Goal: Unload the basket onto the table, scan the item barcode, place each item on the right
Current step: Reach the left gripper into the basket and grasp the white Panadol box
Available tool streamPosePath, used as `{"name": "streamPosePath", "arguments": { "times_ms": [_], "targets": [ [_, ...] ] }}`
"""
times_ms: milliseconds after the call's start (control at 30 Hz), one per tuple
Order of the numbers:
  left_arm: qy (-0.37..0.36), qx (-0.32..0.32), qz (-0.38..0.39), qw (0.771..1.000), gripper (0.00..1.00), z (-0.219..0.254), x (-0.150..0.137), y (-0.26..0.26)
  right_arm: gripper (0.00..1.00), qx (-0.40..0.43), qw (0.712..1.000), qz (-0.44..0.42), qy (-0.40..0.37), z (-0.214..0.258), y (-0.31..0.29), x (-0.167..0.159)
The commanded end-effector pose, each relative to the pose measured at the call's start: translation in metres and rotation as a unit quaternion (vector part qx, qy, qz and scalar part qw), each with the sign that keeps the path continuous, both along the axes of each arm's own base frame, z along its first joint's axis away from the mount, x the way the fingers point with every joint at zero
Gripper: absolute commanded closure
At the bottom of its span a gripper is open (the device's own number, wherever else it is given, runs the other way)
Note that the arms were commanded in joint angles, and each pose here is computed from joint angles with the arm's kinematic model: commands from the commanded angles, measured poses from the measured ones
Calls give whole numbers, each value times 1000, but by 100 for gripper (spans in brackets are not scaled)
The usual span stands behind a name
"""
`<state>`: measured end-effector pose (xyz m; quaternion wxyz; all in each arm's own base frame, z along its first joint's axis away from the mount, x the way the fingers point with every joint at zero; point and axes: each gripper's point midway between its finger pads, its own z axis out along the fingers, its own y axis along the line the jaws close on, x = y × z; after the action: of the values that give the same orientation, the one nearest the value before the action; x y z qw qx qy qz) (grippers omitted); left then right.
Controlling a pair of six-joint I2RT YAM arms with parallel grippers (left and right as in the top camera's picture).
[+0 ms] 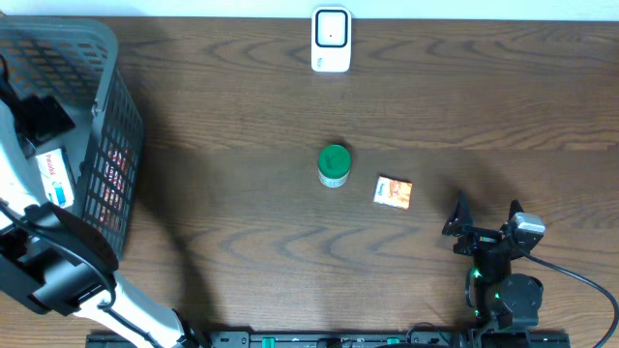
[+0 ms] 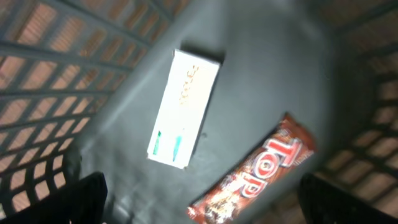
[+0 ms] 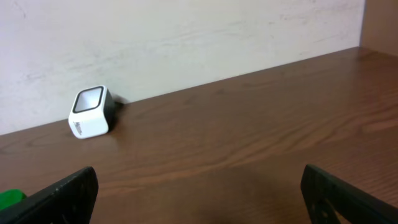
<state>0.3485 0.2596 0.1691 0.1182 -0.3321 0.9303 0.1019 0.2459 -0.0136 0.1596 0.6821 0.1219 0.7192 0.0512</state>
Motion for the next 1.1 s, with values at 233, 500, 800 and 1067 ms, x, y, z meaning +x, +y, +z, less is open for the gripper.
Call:
{"name": "streamPosePath", "arguments": {
  "times_ms": [233, 500, 800, 1067],
  "targets": [
    [45, 15, -23, 999, 1, -67, -26, 28, 1, -6, 1000, -5, 0, 0, -3, 0],
    [21, 19, -16, 999, 2, -92, -26, 39, 1, -6, 1000, -5, 0, 0, -3, 0],
    [32, -6, -19, 999, 2, -123, -25, 35, 1, -6, 1000, -5, 0, 0, -3, 0],
    [70, -42, -14, 997, 2, -167, -32, 28, 1, -6, 1000, -5, 0, 0, -3, 0]
  ]
}}
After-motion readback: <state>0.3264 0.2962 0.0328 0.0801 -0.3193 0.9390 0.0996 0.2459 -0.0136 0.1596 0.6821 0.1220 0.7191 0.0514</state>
